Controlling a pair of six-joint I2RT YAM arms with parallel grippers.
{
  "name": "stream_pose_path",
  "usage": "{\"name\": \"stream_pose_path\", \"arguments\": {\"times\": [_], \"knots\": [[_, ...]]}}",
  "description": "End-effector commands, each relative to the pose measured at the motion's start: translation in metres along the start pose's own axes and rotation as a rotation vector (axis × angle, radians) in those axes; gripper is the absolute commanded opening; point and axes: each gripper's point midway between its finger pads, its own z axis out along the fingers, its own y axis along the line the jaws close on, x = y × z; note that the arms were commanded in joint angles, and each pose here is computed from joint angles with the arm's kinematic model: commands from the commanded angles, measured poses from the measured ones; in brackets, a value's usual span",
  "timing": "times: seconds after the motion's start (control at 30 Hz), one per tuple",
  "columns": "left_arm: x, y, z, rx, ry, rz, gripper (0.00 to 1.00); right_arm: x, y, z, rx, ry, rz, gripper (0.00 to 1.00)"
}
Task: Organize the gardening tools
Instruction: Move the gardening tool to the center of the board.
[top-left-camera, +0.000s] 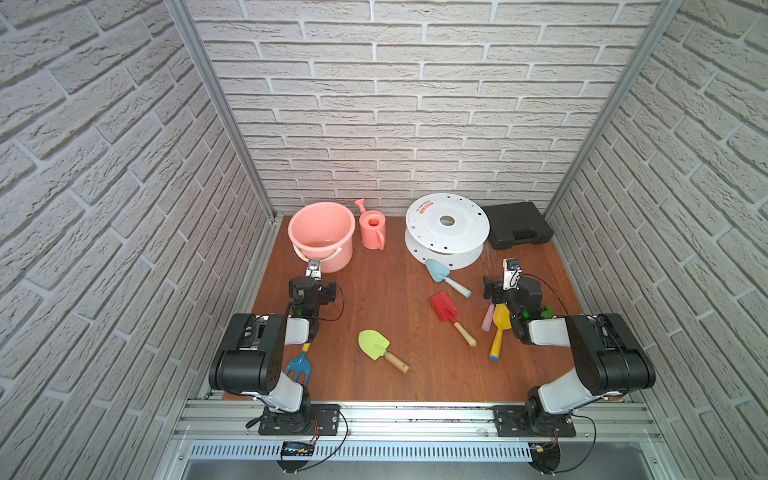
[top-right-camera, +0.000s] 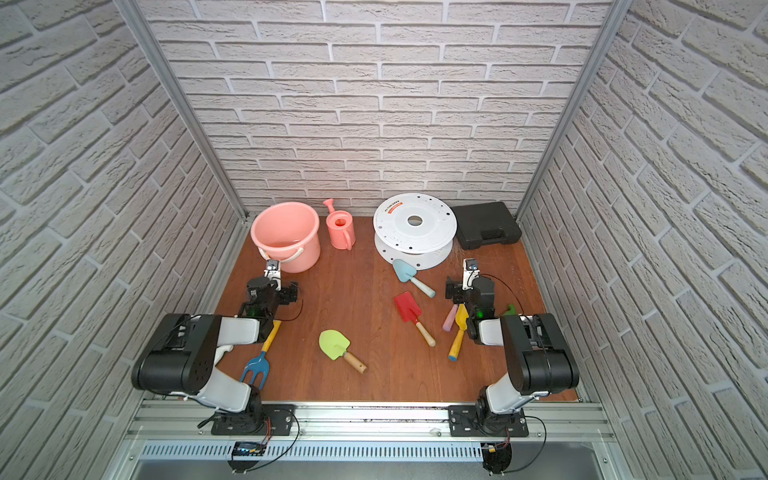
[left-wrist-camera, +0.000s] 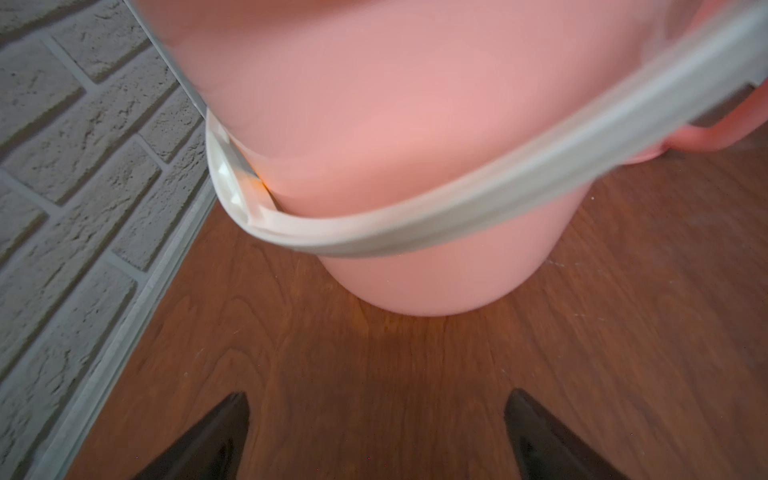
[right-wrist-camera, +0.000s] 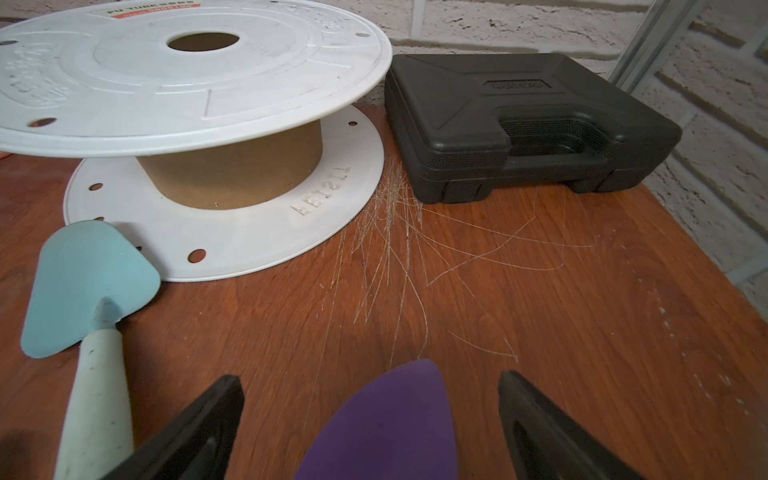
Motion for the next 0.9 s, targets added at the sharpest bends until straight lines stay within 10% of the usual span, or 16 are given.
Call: {"name": "stream_pose_path", "arguments": {"times": [0.0, 0.2, 0.47, 0.87], "knots": [[-0.049, 0.036, -0.017, -0.226, -0.014, -0.015, 0.99, -0.036, -0.015, -0.021, 0.119, -0.120, 0.015, 0.99], [-0.111, 0.071, -0.066, -0.324, -0.088, -0.315, 0.98, -0.087, -0.039, -0.067, 0.245, -0.134, 0.356, 0.99], [-0.113, 0.079, -0.119, -0.230, -0.055, -0.651, 0.99, -0.136, 0.010, -0.111, -0.108, -0.179, 0.640, 0.99], [-0.107, 0.069, -0.116, -0.185, 0.043, -0.671, 0.98, -0.135, 0.103, -0.140, -0.429, -0.077, 0.485, 0.99]]}}
